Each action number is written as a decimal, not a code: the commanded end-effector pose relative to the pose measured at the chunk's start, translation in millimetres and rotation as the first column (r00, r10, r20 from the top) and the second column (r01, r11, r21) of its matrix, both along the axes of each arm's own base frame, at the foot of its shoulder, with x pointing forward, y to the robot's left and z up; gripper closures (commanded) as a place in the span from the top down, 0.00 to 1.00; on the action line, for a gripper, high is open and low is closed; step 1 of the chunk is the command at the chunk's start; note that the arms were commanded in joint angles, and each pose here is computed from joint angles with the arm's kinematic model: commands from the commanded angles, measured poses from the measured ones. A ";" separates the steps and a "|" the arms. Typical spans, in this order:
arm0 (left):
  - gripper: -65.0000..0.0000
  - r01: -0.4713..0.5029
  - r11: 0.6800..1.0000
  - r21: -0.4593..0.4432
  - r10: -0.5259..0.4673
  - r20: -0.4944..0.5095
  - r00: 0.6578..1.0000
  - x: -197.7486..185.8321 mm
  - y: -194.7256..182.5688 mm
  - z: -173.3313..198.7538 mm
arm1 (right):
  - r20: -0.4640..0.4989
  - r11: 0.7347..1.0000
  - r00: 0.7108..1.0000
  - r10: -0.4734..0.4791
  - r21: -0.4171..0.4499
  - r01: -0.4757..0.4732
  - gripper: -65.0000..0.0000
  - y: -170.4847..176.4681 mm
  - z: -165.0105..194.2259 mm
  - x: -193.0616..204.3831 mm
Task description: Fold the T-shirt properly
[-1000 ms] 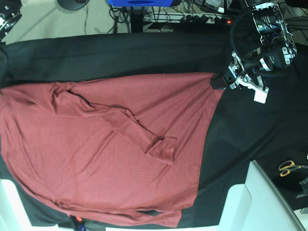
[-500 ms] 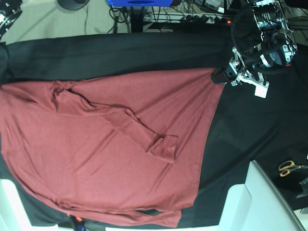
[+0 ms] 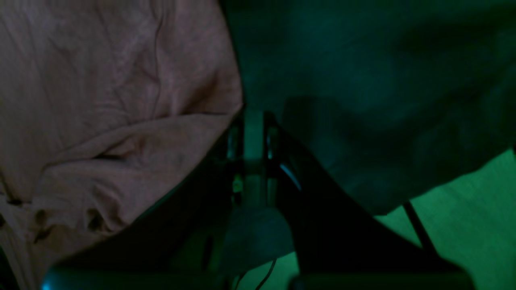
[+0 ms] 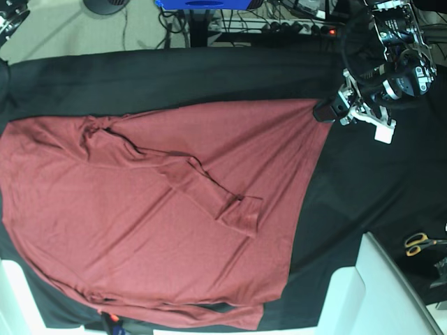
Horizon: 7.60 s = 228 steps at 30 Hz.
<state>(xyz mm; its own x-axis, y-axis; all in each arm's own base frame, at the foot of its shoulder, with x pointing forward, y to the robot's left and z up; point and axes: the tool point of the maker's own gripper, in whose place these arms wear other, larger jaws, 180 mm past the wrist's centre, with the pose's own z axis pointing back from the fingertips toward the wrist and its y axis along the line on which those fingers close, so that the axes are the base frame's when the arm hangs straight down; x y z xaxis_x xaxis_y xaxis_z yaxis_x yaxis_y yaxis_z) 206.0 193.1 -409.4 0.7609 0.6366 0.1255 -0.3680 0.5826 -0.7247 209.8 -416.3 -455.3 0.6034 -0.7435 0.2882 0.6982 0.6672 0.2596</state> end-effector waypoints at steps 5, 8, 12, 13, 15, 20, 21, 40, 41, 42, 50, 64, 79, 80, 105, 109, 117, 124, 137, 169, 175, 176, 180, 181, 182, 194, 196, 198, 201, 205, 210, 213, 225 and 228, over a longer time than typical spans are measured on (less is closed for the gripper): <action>0.00 -0.001 1.000 -0.012 0.001 0.031 1.000 7.3 -0.6 9.6 | 0.089 1.000 0.996 0.010 -0.001 -0.010 0.07 -2.9 13.4 15.2; 0.00 -0.001 1.000 -0.012 0.001 0.033 0.999 8.0 -0.6 9.9 | 0.174 0.998 0.985 -0.004 0.061 -0.006 0.35 10.2 7.3 7.3; 0.00 -0.001 1.000 -0.012 0.002 0.031 1.000 7.8 -0.6 9.6 | 0.236 0.998 0.972 -0.016 0.056 0.003 0.58 21.9 -1.7 9.8; 0.00 -0.002 1.000 -0.013 0.002 0.030 1.000 7.6 -0.6 9.2 | 0.247 0.998 0.969 -0.023 0.059 0.008 0.56 25.2 -4.0 10.3; 0.00 -0.002 1.000 -0.014 0.003 0.029 1.000 7.4 -0.6 8.8 | 0.249 0.998 0.968 -0.030 0.061 0.015 0.54 29.4 -8.7 7.6; 0.00 -0.003 1.000 -0.015 0.004 0.028 1.000 7.6 -0.5 8.4 | 0.266 0.996 0.963 -0.041 0.085 0.019 0.50 40.6 -13.3 13.2; 0.00 -0.003 1.000 -0.015 0.004 0.028 1.000 7.6 -0.5 8.4 | 0.264 0.995 0.963 -0.045 0.097 0.019 0.50 43.5 -15.8 14.8; 0.00 -0.004 1.000 -0.016 0.005 0.027 1.000 7.6 -0.5 8.3 | 0.262 0.986 0.958 -0.115 0.148 0.078 0.45 48.2 -39.7 15.6; 0.00 -0.004 1.000 -0.016 0.005 0.027 1.000 7.6 -0.5 8.3 | 0.262 0.986 0.958 -0.115 0.148 0.078 0.38 48.2 -39.7 15.6; 0.00 -0.004 1.000 -0.016 0.005 0.027 1.000 7.6 -0.5 8.3 | 0.262 0.986 0.958 -0.115 0.148 0.078 0.30 48.2 -39.7 15.6; 0.00 -0.004 1.000 -0.016 0.005 0.022 1.000 5.7 -0.5 7.3 | 0.246 0.985 0.965 -0.089 0.167 0.048 0.00 51.7 -32.7 20.4; 0.00 -0.011 0.993 -0.120 0.014 0.020 1.000 35.4 -18.5 9.5 | 0.198 0.977 0.968 -0.153 0.176 0.118 0.00 39.8 -7.0 62.2; 0.00 -0.035 0.978 -0.207 0.050 0.070 0.996 74.7 -21.3 24.4 | 0.186 0.987 0.975 -0.125 0.120 0.104 0.01 27.4 16.6 93.6; 0.00 -0.040 0.976 -0.215 0.055 0.065 0.996 76.8 -21.3 23.4 | 0.187 0.987 0.974 -0.128 0.119 0.107 0.01 26.5 17.8 94.7; 0.00 -0.180 0.915 -0.361 0.240 0.128 0.962 113.9 5.2 45.2 | 0.171 0.991 0.981 -0.089 0.119 0.069 0.01 30.0 18.0 128.7; 0.00 -0.168 0.918 -0.360 0.231 0.141 0.963 119.9 2.5 49.5 | 0.184 0.991 0.979 -0.089 0.119 0.068 0.01 29.7 22.3 134.2; 0.00 -0.180 0.912 -0.368 0.232 0.102 0.967 117.3 -2.9 37.8 | 0.186 0.986 0.971 -0.148 0.103 0.131 0.01 21.2 24.5 136.8; 0.00 -0.191 0.916 -0.352 0.227 0.062 0.972 117.7 -3.9 25.6 | 0.186 0.998 0.980 -0.067 0.028 0.062 0.01 27.7 27.3 150.5; 0.00 -0.194 0.921 -0.339 0.223 0.050 0.974 129.8 -3.7 22.9 | 0.169 0.995 0.981 -0.097 0.045 0.090 0.01 26.5 17.0 152.8; 0.27 -0.249 0.920 -0.303 0.283 0.075 0.956 153.3 -0.8 17.5 | 0.398 0.996 0.913 -0.090 0.063 0.071 0.62 22.2 44.9 180.3; 0.71 -0.143 0.975 -0.172 0.191 0.303 0.934 149.9 10.0 56.3 | 0.448 0.999 0.894 -0.023 -0.020 0.036 0.59 7.2 58.0 159.2; 0.73 -0.134 0.981 -0.141 0.174 0.332 0.927 145.6 12.5 63.4 | 0.461 0.998 0.886 -0.057 0.001 0.064 0.59 2.1 58.3 146.8; 0.74 -0.113 0.993 -0.021 0.113 0.349 0.930 111.8 26.5 63.3 | 0.512 0.972 0.826 -0.237 0.122 0.203 0.59 -5.0 49.1 90.2; 0.74 -0.111 0.994 -0.001 0.105 0.352 0.930 104.8 30.2 62.3 | 0.513 0.967 0.820 -0.256 0.135 0.217 0.59 -3.7 45.9 82.7; 0.74 -0.121 0.993 0.015 0.108 0.359 0.927 98.0 36.2 62.4 | 0.511 0.965 0.819 -0.261 0.139 0.221 0.60 -1.5 43.1 78.6; 0.74 -0.085 0.985 0.150 0.032 0.325 0.945 33.3 46.3 52.6 | 0.411 0.920 0.826 -0.386 0.235 0.313 0.60 11.8 -14.0 58.5; 0.74 -0.073 0.983 0.171 0.014 0.325 0.945 26.7 44.6 56.2 | 0.402 0.909 0.819 -0.409 0.259 0.327 0.60 11.3 -17.5 64.1; 0.74 -0.063 0.981 0.183 0.002 0.316 0.949 19.6 43.1 55.9 | 0.388 0.899 0.814 -0.432 0.265 0.350 0.60 6.3 -22.4 62.0; 0.74 -0.056 0.981 0.188 -0.001 0.291 0.957 9.3 42.8 50.8 | 0.385 0.886 0.803 -0.456 0.277 0.371 0.60 1.7 -24.0 66.3; 0.74 -0.049 0.980 0.192 -0.004 0.265 0.964 -1.3 42.6 45.6 | 0.376 0.877 0.799 -0.469 0.305 0.371 0.60 2.4 -23.2 77.1; 0.73 -0.047 0.980 0.194 -0.003 0.249 0.969 -7.9 43.0 42.4 | 0.391 0.924 0.839 -0.378 0.214 0.317 0.59 5.4 -21.7 95.6; 0.73 -0.045 0.980 0.194 -0.002 0.240 0.971 -10.9 43.1 40.5 | 0.393 0.929 0.842 -0.368 0.196 0.314 0.59 8.0 -24.1 100.6; 0.73 -0.048 0.980 0.191 0.003 0.232 0.973 -13.0 44.0 38.0 | 0.376 0.917 0.838 -0.396 0.215 0.337 0.20 15.3 -33.8 101.0; 0.73 -0.052 0.981 0.187 0.005 0.241 0.970 -9.3 43.2 39.4 | 0.374 0.915 0.838 -0.399 0.221 0.337 0.00 16.5 -33.9 101.5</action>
<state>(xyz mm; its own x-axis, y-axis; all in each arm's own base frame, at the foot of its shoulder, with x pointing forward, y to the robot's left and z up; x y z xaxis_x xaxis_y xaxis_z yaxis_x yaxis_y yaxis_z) 190.2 232.9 -379.7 0.6931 0.6059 0.3904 -0.2420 0.7058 -0.6658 304.1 -389.6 -499.9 0.1330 -0.9444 0.3008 0.7085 0.3028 0.6375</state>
